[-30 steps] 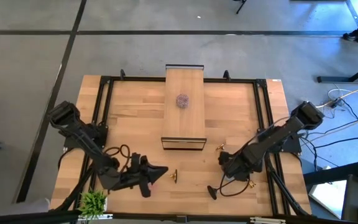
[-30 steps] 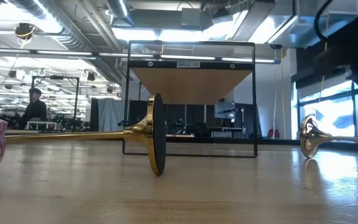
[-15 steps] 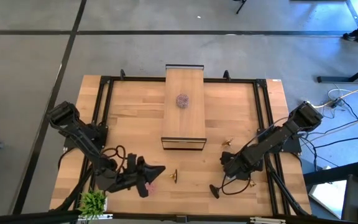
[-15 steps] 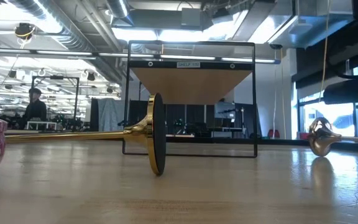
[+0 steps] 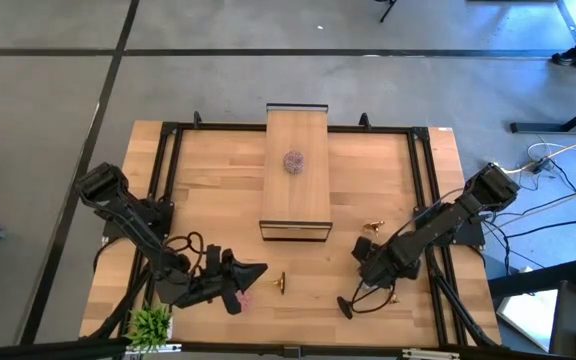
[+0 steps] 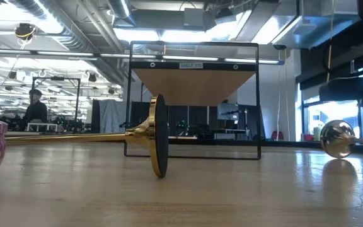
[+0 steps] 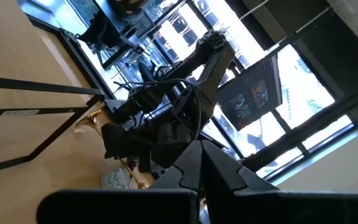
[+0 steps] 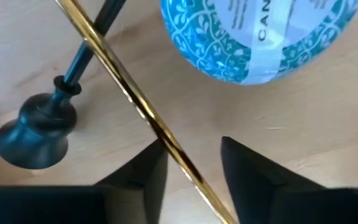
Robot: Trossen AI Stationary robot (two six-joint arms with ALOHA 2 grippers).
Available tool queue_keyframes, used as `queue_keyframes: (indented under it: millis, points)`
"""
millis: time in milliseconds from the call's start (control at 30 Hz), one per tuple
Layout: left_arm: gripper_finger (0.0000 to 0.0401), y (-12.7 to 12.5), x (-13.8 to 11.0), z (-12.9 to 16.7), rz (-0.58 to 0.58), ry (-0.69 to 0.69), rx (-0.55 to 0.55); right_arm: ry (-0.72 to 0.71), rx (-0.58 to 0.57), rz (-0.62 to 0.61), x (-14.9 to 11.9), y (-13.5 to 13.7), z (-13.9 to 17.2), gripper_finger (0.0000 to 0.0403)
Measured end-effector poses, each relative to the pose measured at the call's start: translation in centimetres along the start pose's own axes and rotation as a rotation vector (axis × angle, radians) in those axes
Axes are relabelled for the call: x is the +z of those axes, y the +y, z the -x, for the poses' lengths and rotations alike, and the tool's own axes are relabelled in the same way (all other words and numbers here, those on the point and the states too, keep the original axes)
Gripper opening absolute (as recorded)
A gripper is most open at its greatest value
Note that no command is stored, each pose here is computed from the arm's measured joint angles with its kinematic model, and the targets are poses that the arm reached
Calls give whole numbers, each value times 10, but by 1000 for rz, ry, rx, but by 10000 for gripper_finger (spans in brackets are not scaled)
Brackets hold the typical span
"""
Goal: Pick & Place candle stick holders
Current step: Put the left gold candle holder on the shelf
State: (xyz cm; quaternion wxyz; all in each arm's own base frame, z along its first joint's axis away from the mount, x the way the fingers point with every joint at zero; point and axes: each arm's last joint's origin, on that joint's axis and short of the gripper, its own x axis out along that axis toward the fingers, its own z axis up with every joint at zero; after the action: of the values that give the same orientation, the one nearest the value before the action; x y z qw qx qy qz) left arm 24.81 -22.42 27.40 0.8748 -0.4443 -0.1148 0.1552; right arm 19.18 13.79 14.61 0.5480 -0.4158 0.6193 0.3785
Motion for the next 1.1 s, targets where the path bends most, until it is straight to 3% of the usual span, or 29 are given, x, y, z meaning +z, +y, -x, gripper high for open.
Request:
queue_keyframes:
  millis: [200, 300, 767, 1100]
  points:
    - [5, 0, 0, 0, -3, 0, 0, 17, 10, -68, -2, 1, 0, 44]
    - [2, 0, 0, 0, -3, 0, 0, 22, 9, -105, -2, 1, 0, 16]
    - [2, 0, 0, 0, -10, -7, 7, 78, 36, -262, -4, 2, 12, 16]
    - [1, 0, 0, 0, -21, -9, 9, 50, -14, -341, 10, -11, 63, 16]
